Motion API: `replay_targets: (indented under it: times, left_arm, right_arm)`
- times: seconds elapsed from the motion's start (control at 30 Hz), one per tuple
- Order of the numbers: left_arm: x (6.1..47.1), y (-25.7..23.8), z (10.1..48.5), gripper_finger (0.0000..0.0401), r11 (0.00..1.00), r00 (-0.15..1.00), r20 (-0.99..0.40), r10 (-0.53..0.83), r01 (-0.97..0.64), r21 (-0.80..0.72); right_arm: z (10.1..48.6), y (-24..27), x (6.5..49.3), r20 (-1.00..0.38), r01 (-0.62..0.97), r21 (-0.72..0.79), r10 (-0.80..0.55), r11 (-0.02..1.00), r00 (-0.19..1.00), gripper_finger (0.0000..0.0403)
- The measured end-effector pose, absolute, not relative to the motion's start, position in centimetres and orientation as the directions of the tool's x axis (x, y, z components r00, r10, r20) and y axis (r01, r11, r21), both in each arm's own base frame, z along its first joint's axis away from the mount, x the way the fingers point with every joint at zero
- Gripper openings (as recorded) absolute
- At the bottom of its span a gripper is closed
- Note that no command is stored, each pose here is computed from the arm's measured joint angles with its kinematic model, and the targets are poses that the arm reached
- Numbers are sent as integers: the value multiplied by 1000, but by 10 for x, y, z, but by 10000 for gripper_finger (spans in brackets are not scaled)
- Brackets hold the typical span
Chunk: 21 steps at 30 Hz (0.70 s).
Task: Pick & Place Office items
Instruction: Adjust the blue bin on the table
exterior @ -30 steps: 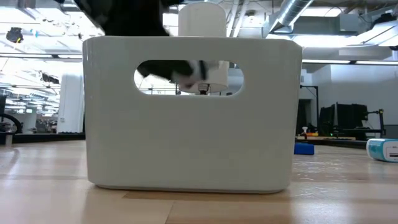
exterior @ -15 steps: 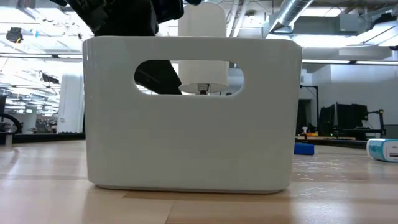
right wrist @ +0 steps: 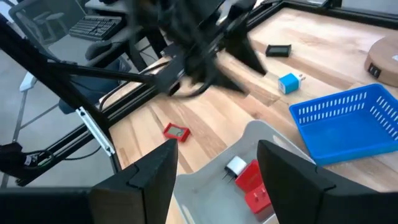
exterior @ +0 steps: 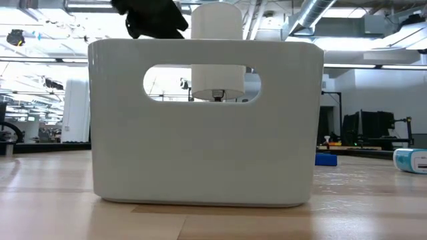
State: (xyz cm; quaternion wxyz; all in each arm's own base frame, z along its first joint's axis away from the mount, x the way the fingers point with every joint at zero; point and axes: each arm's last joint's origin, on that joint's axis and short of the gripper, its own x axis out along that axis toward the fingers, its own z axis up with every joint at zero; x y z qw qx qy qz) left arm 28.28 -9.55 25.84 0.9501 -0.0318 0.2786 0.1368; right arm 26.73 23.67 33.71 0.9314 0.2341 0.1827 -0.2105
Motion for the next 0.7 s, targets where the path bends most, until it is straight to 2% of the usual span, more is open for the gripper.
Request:
replay_targets:
  times: [0.07, 0.17, 0.2, 0.3, 0.4, 0.5, 0.6, 0.7]
  left_arm:
    - [286, -78, 258, 126, 949, 796, -550, 254, -316, -18]
    - [296, -51, 247, 34, 949, 761, -618, 197, -307, -75]
    - [300, -43, 242, 18, 948, 746, -636, 197, -311, -72]
    - [308, -18, 226, 6, 929, 684, -685, 252, -369, -26]
    - [313, 9, 210, 1, 900, 622, -742, 250, -431, -58]
    - [315, 31, 197, 1, 881, 580, -787, 209, -462, -106]
    - [320, 40, 189, 1, 881, 594, -794, 124, -435, -188]
    - [322, 41, 183, 0, 870, 581, -808, 100, -445, -212]
  right_arm:
    - [337, 236, 267, -432, 482, 354, -317, 802, 844, 214]
    - [337, 236, 267, -428, 484, 353, -322, 801, 844, 214]
    - [337, 236, 267, -428, 484, 353, -322, 801, 844, 214]
    - [338, 236, 267, -426, 485, 362, -321, 796, 846, 214]
    - [339, 237, 269, -419, 481, 380, -316, 790, 851, 214]
    - [339, 237, 269, -410, 478, 392, -316, 786, 855, 214]
    - [340, 239, 268, -398, 478, 393, -323, 785, 859, 214]
    - [340, 239, 267, -393, 480, 391, -329, 785, 859, 214]
